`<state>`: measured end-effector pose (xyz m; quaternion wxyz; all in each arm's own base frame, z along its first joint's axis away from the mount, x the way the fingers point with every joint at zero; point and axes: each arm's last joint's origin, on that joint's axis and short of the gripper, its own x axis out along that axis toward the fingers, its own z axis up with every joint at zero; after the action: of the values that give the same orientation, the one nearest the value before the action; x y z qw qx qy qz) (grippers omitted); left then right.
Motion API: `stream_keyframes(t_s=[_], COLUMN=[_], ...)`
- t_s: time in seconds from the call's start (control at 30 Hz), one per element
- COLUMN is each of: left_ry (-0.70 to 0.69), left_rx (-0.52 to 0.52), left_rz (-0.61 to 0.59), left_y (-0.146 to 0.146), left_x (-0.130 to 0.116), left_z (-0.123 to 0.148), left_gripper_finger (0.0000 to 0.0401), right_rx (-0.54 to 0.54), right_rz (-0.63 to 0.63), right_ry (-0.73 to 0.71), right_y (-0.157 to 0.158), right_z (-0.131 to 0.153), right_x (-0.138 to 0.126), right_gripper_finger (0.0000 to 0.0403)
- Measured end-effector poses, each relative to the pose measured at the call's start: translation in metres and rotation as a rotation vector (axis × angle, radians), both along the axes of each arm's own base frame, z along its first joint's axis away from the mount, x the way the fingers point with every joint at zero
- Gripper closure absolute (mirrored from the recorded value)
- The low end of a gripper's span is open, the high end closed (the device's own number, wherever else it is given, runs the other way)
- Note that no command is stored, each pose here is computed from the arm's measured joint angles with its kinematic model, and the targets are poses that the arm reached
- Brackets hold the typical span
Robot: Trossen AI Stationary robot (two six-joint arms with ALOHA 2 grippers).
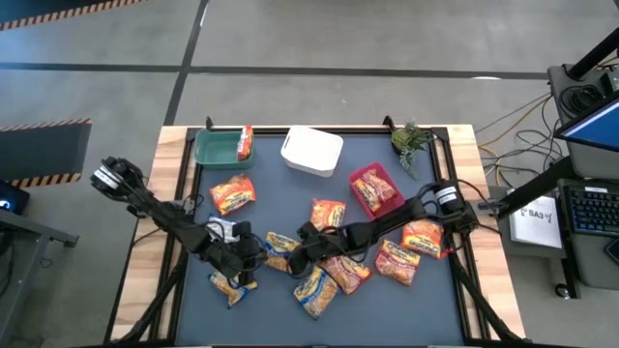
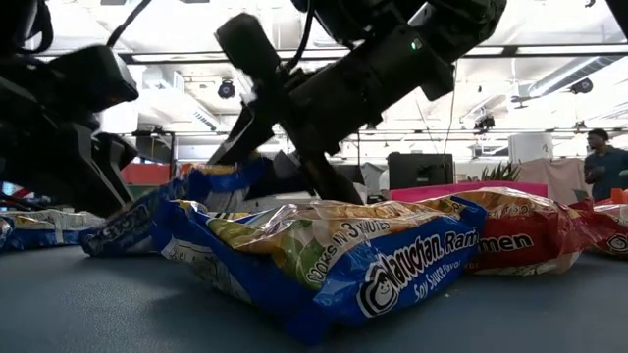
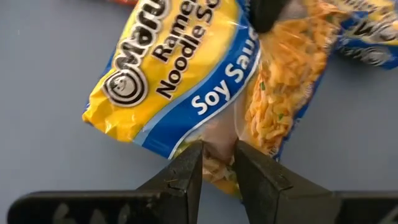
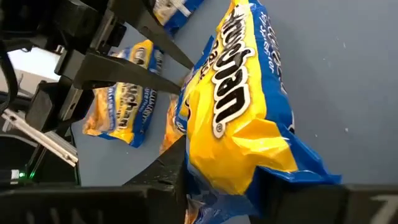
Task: Sort Maruchan noodles
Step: Put the blue noodle pack into the white bin
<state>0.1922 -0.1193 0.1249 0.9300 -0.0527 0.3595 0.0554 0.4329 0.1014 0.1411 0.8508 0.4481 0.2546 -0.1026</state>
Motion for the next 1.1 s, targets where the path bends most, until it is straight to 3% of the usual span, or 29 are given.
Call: stream_keyframes(t_s=[0.4, 0.77, 0.97, 1.1], left_ry=[-0.143, -0.336, -0.368, -0.372], left_rx=[0.067, 0.344, 0.464, 0.548], left_rz=[-0.075, 0.01, 0.007, 0.034], left_y=[0.011, 0.031, 0.044, 0.057], left_x=[-0.014, -0.026, -0.023, -0.019], left_z=[0.045, 0.084, 0.1, 0.114], left_gripper_finger=[0.0324, 0.0324, 0.0324, 0.0324], right_rx=[-0.134, -0.394, -0.519, -0.507], right_rz=[-0.018, -0.23, -0.357, -0.382], right_ry=[0.056, 0.07, 0.102, 0.127], right_y=[-0.022, -0.075, -0.116, -0.144], right_z=[0.058, 0.121, 0.125, 0.124], right_x=[-0.022, -0.054, -0.055, -0.057], right_gripper_finger=[0.0306, 0.0306, 0.0305, 0.0305])
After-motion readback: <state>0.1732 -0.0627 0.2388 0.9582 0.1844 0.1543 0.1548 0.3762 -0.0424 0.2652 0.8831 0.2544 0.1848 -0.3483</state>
